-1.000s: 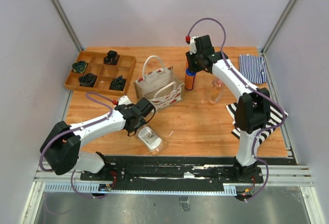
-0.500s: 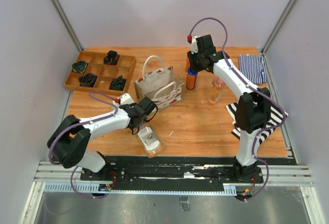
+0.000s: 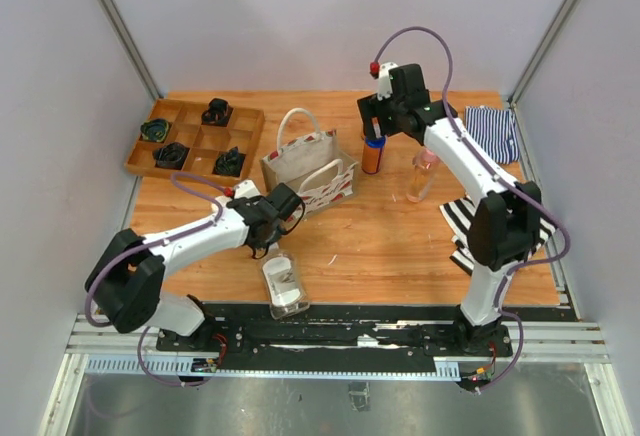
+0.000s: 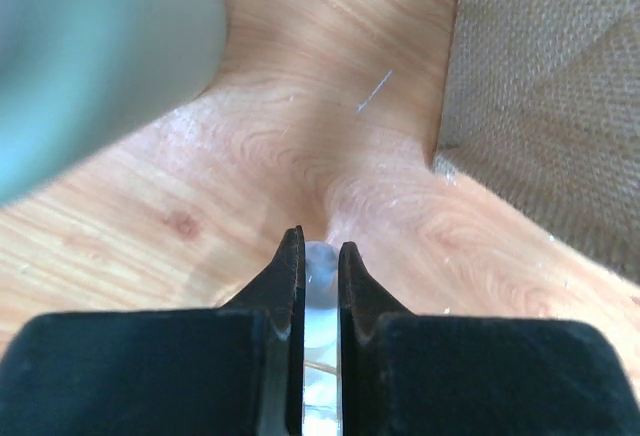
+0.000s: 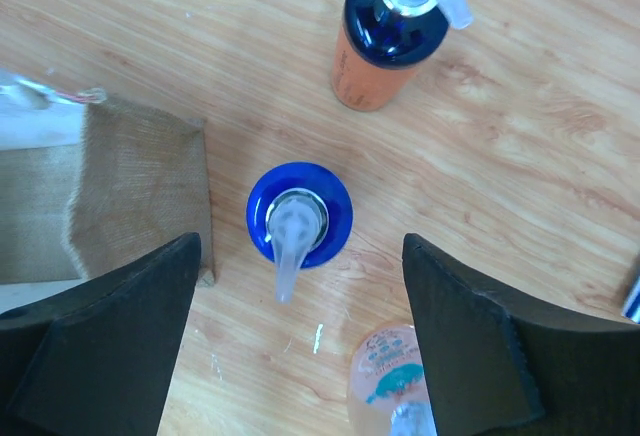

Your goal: Take the personal care products out of the canvas bag

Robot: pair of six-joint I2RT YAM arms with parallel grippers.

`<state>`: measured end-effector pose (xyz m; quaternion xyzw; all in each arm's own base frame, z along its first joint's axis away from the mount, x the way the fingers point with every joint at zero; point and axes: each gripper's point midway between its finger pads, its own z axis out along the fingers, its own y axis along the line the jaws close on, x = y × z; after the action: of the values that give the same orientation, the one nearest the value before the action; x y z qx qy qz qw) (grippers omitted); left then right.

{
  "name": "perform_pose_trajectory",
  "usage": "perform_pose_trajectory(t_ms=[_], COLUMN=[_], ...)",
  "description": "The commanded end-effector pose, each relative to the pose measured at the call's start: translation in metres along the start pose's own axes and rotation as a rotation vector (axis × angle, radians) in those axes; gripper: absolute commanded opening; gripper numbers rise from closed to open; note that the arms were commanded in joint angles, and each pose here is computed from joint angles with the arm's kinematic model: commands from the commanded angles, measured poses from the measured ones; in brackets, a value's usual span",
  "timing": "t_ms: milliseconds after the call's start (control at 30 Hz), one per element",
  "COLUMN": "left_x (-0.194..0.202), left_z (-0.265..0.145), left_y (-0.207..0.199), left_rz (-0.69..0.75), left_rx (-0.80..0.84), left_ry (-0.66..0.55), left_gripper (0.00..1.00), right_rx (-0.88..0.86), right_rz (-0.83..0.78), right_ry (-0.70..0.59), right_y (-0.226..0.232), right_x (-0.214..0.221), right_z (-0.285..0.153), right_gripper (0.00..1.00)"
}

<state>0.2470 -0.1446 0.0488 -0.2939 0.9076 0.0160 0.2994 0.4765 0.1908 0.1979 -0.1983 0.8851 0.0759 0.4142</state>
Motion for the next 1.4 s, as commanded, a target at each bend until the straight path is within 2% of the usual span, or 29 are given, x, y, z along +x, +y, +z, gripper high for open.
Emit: perform_pose_trajectory(t_ms=[0,233,467,667,933,1167,1367], left_x=[-0.029,-0.070,-0.102,-0.115,-0.117,-0.136,-0.148], left_z=[-0.038,-0.089,-0.123,-0.124,-0.126,-0.143,-0.153], left_y=[-0.014,-0.038,-0.054,-0.047,-0.048,-0.043,-0.057], left_rz=[-0.015,-0.061,-0.039,-0.020,-0.017,-0.054,-0.041], left_rx=[0.089,0.259,0.417,0.444,0.473,0.505,0.515], left_ry=[-0.025,-0.103,-0.235,-0.345,-0.368,-0.443,-0.469], left_gripper=[0.00,0.01,0.01,0.01,0.00,0.01,0.01], right_rx=[0.040,0.044,0.040,0.037,0.029,0.023,0.018], right_rz=[-0.011,-0.011,0.000,0.007,0.015,0.015,0.016], right_ry=[-0.185,-0.240,-0.254,-0.250,-0.251,-0.251,-0.248], right_y=[-0.007,-0.005,-0.004,-0.003,-0.002,0.001,0.004], right_x=[-0.047,-0.051,-0.048,-0.044,-0.044,-0.044,-0.044], right_z=[-0.057,-0.091,-0.101,-0.102,-0.103,-0.102,-0.102], right_gripper=[0.82,0.82,0.82,0.82,0.82,0.81,0.81])
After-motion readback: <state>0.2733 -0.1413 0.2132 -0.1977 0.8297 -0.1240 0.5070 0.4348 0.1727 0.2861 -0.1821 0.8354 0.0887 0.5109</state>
